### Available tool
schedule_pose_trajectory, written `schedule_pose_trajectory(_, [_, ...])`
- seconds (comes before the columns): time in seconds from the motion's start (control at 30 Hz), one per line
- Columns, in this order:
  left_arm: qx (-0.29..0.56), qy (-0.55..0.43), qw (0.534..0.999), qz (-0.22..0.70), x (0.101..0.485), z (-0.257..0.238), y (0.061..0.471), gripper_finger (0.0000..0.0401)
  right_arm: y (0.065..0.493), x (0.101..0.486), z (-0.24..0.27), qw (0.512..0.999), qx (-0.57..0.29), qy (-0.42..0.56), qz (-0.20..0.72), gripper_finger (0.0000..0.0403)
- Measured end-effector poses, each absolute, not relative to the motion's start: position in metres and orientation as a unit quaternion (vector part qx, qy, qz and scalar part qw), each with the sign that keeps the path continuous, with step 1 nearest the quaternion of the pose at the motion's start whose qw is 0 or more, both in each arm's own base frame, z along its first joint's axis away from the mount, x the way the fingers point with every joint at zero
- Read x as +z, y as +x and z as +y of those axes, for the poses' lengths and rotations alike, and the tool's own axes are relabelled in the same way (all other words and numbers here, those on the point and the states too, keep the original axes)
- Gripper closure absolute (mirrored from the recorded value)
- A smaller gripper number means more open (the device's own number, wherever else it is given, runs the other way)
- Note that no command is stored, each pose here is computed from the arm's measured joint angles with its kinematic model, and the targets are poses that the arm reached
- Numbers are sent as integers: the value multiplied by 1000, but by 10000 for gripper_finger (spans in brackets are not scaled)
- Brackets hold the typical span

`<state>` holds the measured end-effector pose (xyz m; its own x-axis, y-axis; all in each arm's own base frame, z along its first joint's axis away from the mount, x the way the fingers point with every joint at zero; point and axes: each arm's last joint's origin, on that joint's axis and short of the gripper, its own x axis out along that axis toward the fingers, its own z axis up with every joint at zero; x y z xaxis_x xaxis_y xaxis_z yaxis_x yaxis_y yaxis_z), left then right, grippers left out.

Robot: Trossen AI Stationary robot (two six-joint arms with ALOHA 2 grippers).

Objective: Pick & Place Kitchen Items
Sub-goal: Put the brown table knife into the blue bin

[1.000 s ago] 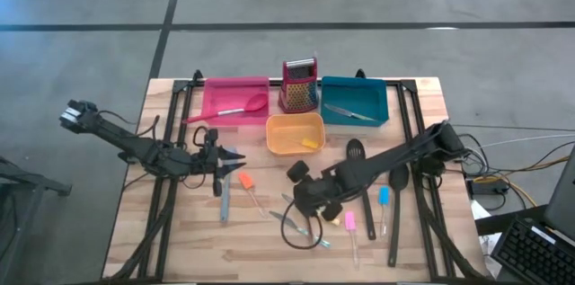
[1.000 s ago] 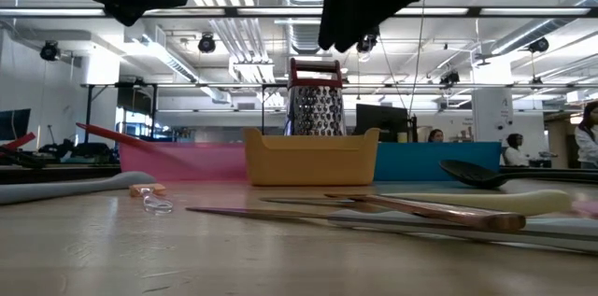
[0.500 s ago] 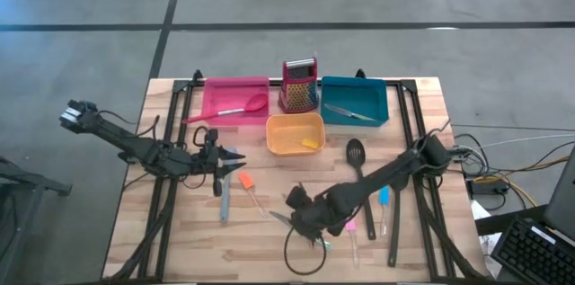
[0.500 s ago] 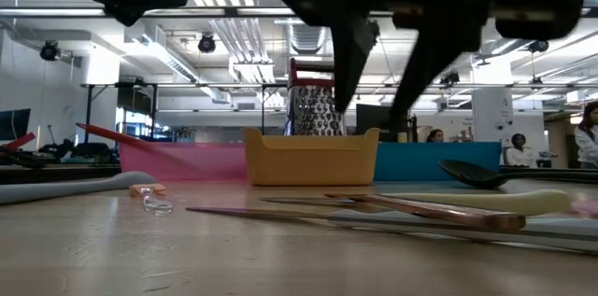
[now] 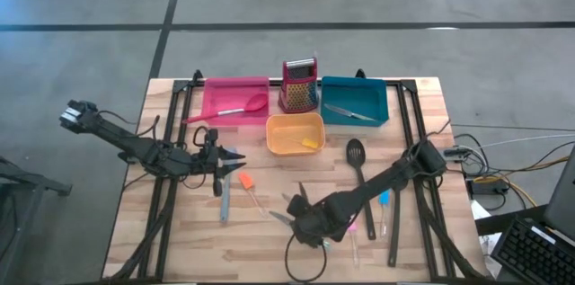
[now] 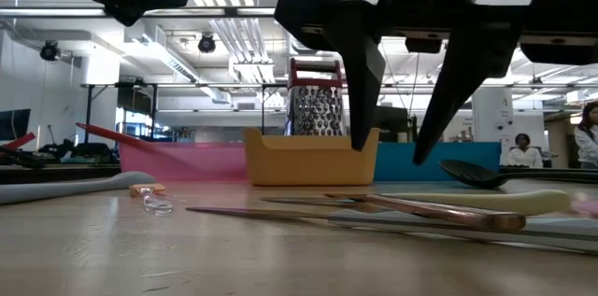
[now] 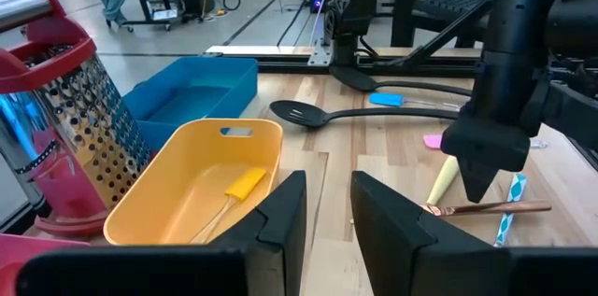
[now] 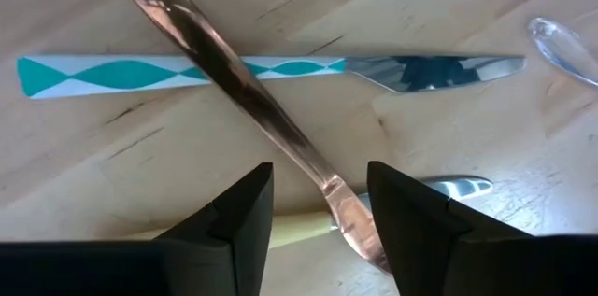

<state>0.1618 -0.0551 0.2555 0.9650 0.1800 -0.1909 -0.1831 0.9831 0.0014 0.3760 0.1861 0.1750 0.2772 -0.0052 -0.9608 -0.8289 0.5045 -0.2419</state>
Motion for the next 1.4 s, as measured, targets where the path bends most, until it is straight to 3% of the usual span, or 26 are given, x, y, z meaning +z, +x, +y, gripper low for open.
schedule_pose_trajectory(0.4, [92,-8,991,95,255,-55,162,311,380,167,193,706,292,-391,514,255])
schedule_pose_trajectory(0.87, [92,-7,991,97,255,-55,162,311,382,145,194,681,303,-402,532,230])
schedule_pose_trajectory(1.07, [92,-7,991,97,255,-55,162,311,382,144,194,681,302,-402,532,265])
schedule_pose_trajectory(1.4, [92,-7,991,97,255,-55,162,311,381,143,193,675,307,-408,532,358])
